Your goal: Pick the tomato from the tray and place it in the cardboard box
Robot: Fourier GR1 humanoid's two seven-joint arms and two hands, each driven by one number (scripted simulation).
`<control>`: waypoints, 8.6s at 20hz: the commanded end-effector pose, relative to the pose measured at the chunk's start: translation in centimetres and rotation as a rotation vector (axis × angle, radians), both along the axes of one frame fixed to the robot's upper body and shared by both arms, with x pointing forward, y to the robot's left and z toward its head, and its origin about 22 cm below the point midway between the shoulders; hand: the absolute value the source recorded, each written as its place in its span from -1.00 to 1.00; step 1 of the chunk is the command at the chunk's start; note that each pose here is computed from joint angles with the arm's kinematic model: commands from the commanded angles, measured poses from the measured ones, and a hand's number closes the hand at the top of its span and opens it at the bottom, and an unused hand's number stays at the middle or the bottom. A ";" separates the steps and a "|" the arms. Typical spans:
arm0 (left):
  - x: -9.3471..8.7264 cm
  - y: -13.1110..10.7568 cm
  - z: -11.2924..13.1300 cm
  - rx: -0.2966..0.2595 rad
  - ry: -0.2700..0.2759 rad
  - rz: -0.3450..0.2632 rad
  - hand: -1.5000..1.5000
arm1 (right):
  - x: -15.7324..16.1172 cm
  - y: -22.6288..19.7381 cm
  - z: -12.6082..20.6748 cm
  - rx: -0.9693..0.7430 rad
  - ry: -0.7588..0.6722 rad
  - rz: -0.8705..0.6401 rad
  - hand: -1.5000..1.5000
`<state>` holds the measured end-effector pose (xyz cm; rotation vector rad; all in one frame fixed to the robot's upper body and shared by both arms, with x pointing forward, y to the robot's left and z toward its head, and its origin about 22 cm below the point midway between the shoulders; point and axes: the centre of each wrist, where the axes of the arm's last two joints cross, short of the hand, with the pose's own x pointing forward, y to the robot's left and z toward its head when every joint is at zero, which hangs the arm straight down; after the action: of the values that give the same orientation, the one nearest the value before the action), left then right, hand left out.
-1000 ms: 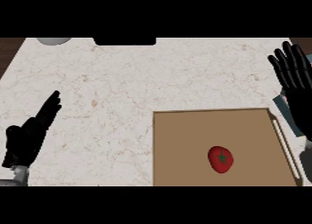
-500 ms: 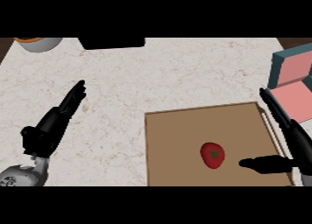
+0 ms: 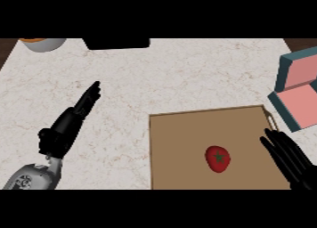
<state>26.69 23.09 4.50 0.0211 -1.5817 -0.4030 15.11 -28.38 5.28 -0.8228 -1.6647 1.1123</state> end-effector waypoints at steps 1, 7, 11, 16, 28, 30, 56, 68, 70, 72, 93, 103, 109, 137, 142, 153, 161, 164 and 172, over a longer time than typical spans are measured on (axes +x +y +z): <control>0.0 -0.5 -0.9 0.001 -0.004 -0.019 0.00 | -3.9 1.7 3.4 -0.099 0.065 -0.037 -1.00; 1.5 -1.6 -0.2 -0.008 -0.008 -0.050 0.00 | -5.9 5.0 8.4 -0.126 0.275 -0.032 -1.00; 1.3 -1.7 -0.4 -0.003 -0.030 -0.054 0.00 | -6.1 7.3 7.7 -0.095 0.347 -0.062 -1.00; 1.0 -2.2 -1.5 -0.001 -0.027 -0.067 0.00 | -3.7 9.0 7.9 -0.072 0.367 -0.084 -1.00; 0.6 -2.4 0.2 -0.001 -0.010 -0.064 0.00 | 0.0 9.0 0.7 -0.122 0.457 -0.152 -1.00; 0.7 -2.5 -0.8 0.005 -0.011 -0.067 0.00 | 1.3 11.1 1.4 -0.149 0.440 -0.150 -1.00; 0.1 -3.4 0.2 -0.012 -0.022 -0.062 0.00 | 0.6 9.9 -4.1 -0.197 0.498 -0.132 -1.00; 2.5 -3.1 -0.5 -0.009 -0.005 -0.068 0.00 | 4.1 11.0 -6.2 -0.283 0.482 -0.176 -1.00; 1.3 -3.6 0.9 -0.011 -0.028 -0.065 0.00 | 4.3 8.9 -8.5 -0.262 0.512 -0.163 1.00; 0.7 -0.7 -1.2 -0.023 -0.013 -0.048 0.00 | 5.3 8.3 -7.3 -0.269 0.509 -0.162 1.00; 1.0 -2.2 -0.2 -0.008 -0.018 -0.053 0.00 | 0.2 -17.5 -1.4 -0.332 0.008 0.138 1.00; 1.2 -1.0 -0.6 0.008 -0.003 -0.020 0.00 | -3.5 -22.8 10.0 -0.109 -0.092 0.278 1.00; 1.1 -1.7 -0.1 -0.003 -0.003 -0.051 0.00 | -6.1 -24.4 13.9 0.034 -0.188 0.163 1.00; 0.6 -1.9 0.4 -0.007 -0.002 -0.069 0.00 | 8.0 -22.3 20.5 0.160 -0.183 -0.113 1.00; 1.7 -3.0 -0.3 -0.026 -0.024 -0.107 0.00 | 12.3 -22.2 16.1 0.071 -0.168 -0.115 1.00; 2.2 -3.5 0.3 0.004 -0.030 -0.099 0.00 | 18.3 -19.5 9.7 0.102 0.024 -0.200 1.00; 2.3 -3.4 -0.2 -0.011 -0.028 -0.088 0.00 | 18.9 -20.9 5.3 0.277 0.135 -0.172 -1.00; 1.7 -4.1 -0.8 -0.020 -0.015 -0.107 0.00 | 19.6 -20.7 5.8 0.452 0.093 -0.135 -1.00; 1.7 -3.0 0.1 -0.015 -0.038 -0.090 0.00 | 14.9 -27.1 8.0 0.914 -0.062 -0.153 -1.00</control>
<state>28.43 19.69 4.29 -0.0605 -1.6146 -0.4685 32.16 -52.97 12.53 -0.4653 -1.7970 0.3090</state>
